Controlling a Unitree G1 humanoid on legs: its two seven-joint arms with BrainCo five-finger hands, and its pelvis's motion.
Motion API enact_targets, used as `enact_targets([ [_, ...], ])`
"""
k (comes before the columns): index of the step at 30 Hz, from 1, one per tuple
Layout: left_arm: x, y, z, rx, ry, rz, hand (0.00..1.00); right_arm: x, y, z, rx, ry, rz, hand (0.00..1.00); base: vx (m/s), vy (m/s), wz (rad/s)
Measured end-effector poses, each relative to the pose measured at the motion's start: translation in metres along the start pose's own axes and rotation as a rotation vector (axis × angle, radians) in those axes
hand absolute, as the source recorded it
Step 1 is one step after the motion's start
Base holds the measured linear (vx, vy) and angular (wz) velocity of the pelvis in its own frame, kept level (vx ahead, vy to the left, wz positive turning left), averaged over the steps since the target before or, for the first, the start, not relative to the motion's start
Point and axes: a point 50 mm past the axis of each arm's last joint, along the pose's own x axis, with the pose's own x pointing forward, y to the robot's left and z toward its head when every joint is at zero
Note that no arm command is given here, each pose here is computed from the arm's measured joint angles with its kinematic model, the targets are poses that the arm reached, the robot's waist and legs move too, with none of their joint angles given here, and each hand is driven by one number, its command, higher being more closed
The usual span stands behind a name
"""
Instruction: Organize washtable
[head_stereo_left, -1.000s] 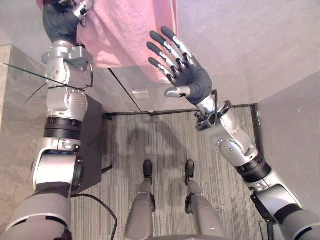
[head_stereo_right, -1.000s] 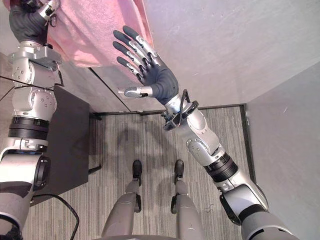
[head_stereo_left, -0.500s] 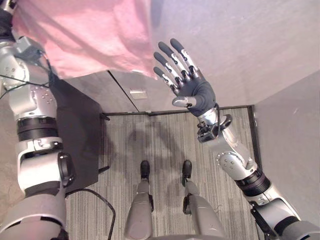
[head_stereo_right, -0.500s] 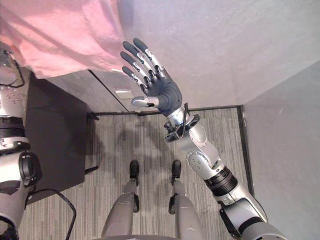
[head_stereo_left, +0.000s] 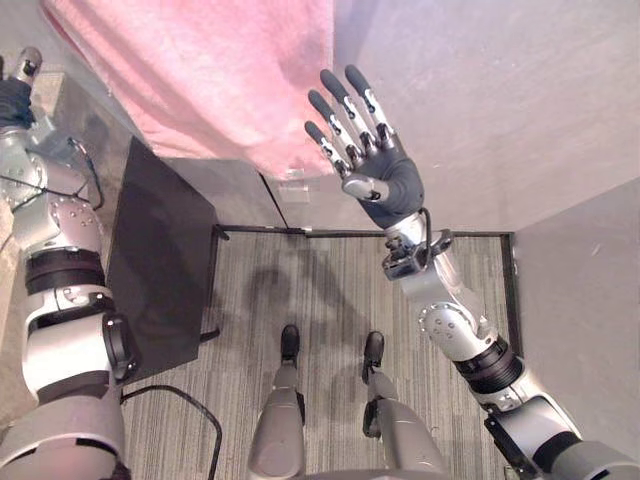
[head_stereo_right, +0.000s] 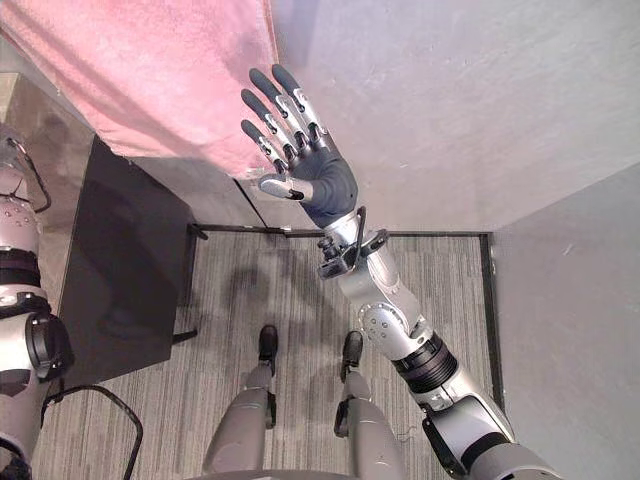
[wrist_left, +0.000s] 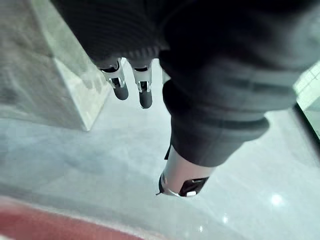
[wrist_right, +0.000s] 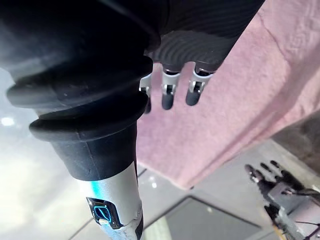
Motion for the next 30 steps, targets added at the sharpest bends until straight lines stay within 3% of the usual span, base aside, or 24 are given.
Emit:
enact_targets([
  [4, -0.009, 0.019, -0.014, 0.008, 0.051, 0.005, 0.00, -0.001, -0.014, 0.008, -0.024, -0.028, -0.059, 0.00, -0.03, 0.037, 0.06],
  [8, -0.019, 0.047, -0.023, 0.034, 0.081, 0.059, 0.00, -0.018, -0.052, 0.045, -0.097, -0.160, -0.260, 0.00, -0.03, 0.040, 0.07],
  [14, -0.022, 0.047, -0.025, 0.037, 0.085, 0.047, 0.00, -0.037, -0.079, 0.050, -0.140, -0.136, -0.401, 0.00, -0.02, 0.018, 0.13],
  [18, -0.057, 0.042, -0.032, 0.053, 0.064, -0.099, 0.00, -0.047, -0.086, 0.051, -0.143, -0.136, -0.436, 0.00, -0.02, 0.004, 0.18],
  [20, -0.081, 0.052, -0.039, 0.056, 0.081, -0.110, 0.00, -0.065, -0.095, 0.059, -0.170, -0.155, -0.502, 0.00, -0.02, 0.013, 0.21],
  [25, -0.161, 0.097, -0.062, 0.058, 0.194, -0.010, 0.00, -0.163, -0.108, 0.095, -0.328, -0.256, -0.834, 0.00, 0.02, 0.031, 0.11],
  [30, -0.220, 0.110, -0.074, 0.091, 0.308, 0.029, 0.00, -0.259, -0.085, 0.097, -0.446, -0.220, -1.205, 0.00, 0.00, 0.008, -0.07],
])
